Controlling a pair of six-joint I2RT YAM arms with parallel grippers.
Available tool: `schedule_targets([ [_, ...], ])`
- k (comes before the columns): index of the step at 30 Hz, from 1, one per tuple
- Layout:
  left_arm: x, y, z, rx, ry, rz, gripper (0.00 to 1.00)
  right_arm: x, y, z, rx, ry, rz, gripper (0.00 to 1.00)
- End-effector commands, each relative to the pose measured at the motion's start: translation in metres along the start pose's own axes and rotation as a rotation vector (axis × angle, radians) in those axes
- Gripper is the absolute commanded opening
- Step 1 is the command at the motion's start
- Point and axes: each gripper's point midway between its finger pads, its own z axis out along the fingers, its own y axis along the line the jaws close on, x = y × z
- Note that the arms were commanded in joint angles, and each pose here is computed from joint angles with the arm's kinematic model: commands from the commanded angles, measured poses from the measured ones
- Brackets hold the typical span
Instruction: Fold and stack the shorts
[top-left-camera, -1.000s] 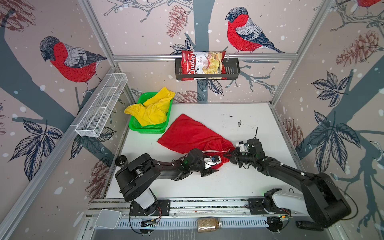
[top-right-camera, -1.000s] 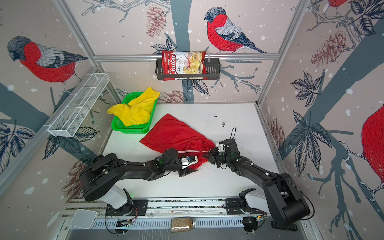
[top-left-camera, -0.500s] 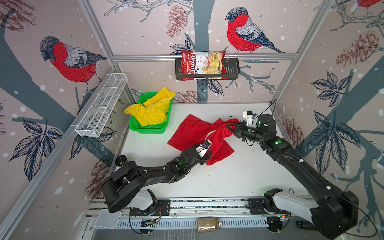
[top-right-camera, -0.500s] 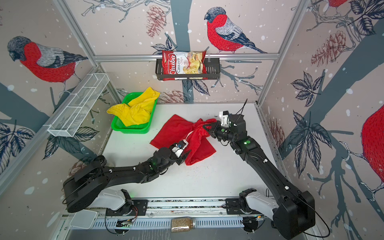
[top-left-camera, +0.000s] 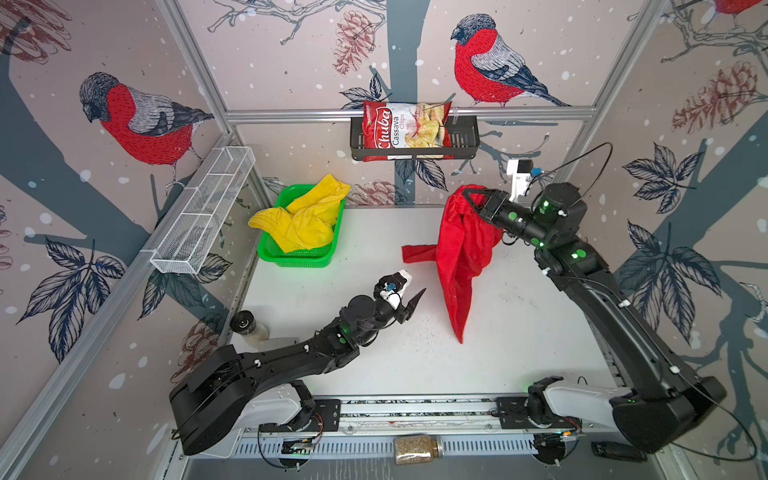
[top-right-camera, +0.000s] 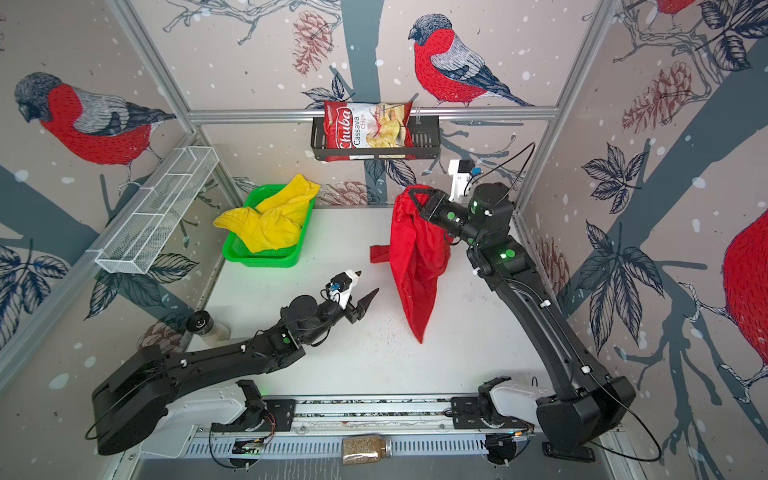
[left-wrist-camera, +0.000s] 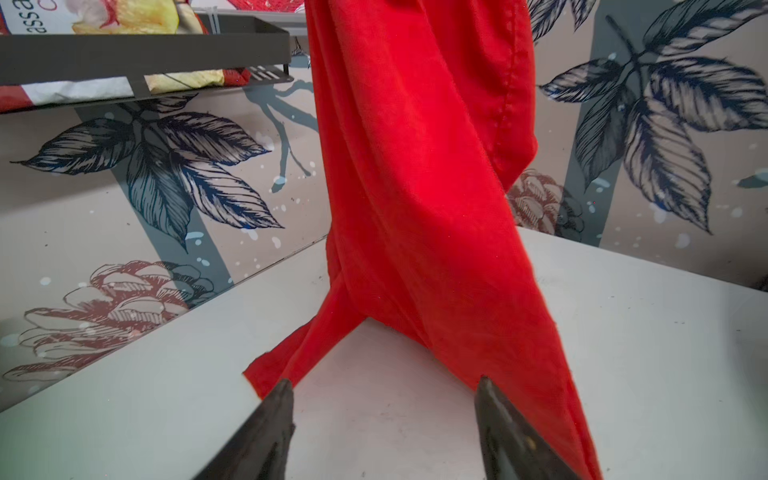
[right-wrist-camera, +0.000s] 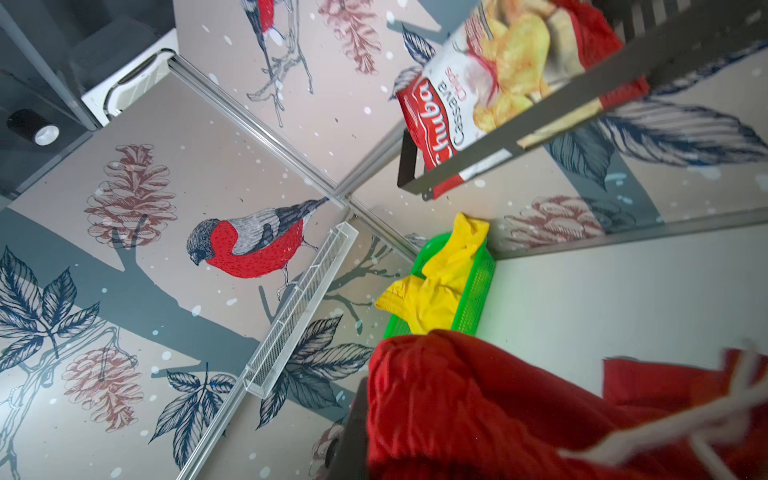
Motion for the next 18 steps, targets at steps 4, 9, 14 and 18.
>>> schedule_targets([
  [4, 0.01, -0.015, -0.001, 0.085, -0.006, -0.078, 0.68, -0.04, 0.043, 0.001, -0.087, -0.125, -0.159, 0.06],
  [9, 0.021, 0.0, 0.001, 0.004, -0.015, -0.109, 0.72, -0.049, 0.064, -0.001, -0.135, -0.132, -0.205, 0.05],
  [14, 0.031, 0.025, 0.003, -0.077, -0.009, -0.152, 0.73, -0.05, 0.075, 0.002, -0.163, -0.104, -0.224, 0.05],
  [18, 0.037, 0.041, -0.001, -0.102, -0.009, -0.15, 0.73, -0.053, 0.078, 0.001, -0.168, -0.11, -0.238, 0.05],
])
